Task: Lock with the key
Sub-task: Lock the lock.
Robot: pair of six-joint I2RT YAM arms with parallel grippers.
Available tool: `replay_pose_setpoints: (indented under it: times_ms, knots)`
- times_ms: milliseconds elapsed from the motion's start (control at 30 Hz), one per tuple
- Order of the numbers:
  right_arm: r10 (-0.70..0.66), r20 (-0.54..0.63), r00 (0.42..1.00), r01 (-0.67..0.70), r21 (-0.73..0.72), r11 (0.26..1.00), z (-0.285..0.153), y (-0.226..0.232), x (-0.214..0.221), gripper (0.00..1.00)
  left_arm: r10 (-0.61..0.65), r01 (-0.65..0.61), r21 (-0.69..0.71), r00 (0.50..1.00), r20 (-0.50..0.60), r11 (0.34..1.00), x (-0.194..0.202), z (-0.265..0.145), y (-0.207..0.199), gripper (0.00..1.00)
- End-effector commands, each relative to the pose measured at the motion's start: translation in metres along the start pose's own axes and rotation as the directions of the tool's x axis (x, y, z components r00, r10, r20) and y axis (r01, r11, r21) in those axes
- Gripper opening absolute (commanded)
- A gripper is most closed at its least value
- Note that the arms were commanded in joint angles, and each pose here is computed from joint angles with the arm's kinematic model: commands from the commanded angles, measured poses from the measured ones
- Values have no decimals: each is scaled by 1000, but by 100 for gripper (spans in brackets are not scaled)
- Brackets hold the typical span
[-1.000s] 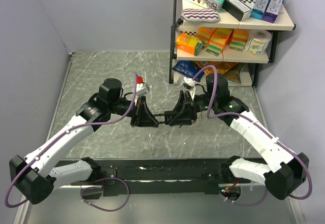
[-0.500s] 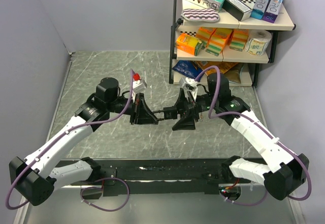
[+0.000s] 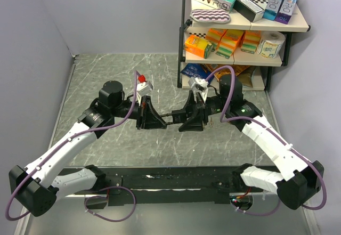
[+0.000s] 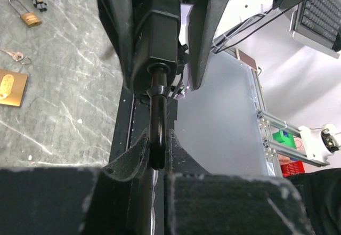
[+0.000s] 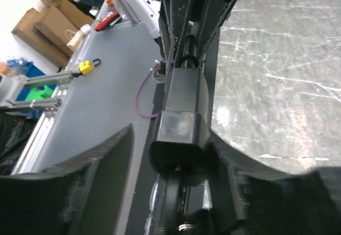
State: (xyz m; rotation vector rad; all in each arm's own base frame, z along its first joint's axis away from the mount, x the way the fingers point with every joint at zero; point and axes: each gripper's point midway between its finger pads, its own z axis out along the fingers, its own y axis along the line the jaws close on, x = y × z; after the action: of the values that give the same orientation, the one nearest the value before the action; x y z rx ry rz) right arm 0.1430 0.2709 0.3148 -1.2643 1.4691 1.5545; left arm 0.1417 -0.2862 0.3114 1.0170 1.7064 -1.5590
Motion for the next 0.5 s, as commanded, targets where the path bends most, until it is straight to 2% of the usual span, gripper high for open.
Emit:
replay_pose_setpoints:
  times_ms: [0, 467]
  knots:
    - [-48, 1, 999, 48, -41, 998, 6, 8, -5, 57, 104, -110, 57, 991, 88, 992, -31, -2, -22, 1]
    - [-64, 7, 998, 64, -91, 994, 15, 18, -13, 50, 111, -119, 77, 989, 99, 990, -35, 5, -24, 1]
